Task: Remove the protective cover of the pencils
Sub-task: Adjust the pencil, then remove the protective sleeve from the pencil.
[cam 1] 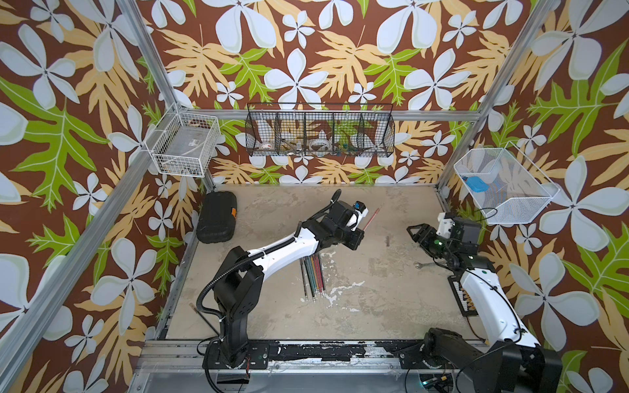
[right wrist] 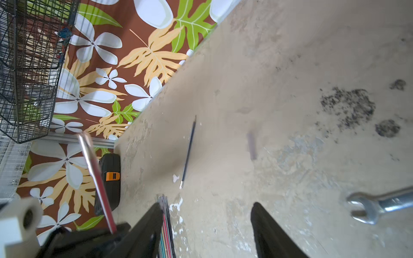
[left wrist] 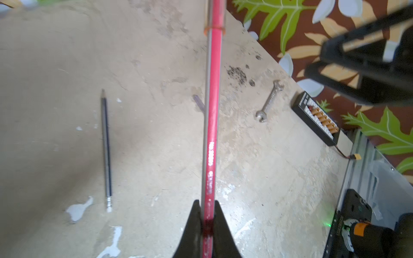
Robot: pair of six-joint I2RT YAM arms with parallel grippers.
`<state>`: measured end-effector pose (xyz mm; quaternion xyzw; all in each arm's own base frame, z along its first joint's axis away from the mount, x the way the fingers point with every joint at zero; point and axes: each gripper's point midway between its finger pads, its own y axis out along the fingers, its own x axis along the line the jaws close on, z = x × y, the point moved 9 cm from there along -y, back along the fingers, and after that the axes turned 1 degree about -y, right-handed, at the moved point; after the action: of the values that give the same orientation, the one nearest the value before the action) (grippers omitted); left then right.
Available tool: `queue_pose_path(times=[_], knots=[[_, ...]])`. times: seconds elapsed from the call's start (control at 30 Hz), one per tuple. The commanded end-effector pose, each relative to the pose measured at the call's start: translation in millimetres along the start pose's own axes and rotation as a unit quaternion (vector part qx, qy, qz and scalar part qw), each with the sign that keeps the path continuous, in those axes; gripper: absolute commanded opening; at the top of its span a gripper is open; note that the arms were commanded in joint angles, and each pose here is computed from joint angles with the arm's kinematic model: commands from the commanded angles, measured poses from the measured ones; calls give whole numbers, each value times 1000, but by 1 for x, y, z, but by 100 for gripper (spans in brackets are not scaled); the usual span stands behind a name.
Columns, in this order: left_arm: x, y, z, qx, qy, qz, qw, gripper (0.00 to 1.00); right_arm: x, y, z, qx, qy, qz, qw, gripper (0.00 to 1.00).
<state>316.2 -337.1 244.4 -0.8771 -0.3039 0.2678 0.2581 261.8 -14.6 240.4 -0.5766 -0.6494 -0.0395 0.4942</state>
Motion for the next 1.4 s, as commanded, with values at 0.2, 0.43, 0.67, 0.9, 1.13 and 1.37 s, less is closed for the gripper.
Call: queue_pose_path(times=[0.2, 0.43, 0.67, 0.9, 1.13, 1.37], knots=[[31, -44, -19, -45, 18, -76, 996, 0, -19, -2, 43, 54, 1, -48, 997, 63], [20, -70, 6, -59, 30, -20, 998, 0, -34, -2, 72, 75, -1, -56, 996, 63], [17, -63, 30, -27, 27, 25, 999, 0, -32, -11, 81, 77, -31, -69, 994, 61], [16, -33, 36, 10, 8, 76, 997, 0, -23, -18, 77, 53, -55, -93, 993, 58], [9, -21, 38, 27, -2, 111, 993, 0, -4, -15, 61, 56, -54, -163, 984, 56], [-10, -8, 49, 61, 13, 133, 989, 0, 32, -2, 50, 60, -88, -217, 970, 54]])
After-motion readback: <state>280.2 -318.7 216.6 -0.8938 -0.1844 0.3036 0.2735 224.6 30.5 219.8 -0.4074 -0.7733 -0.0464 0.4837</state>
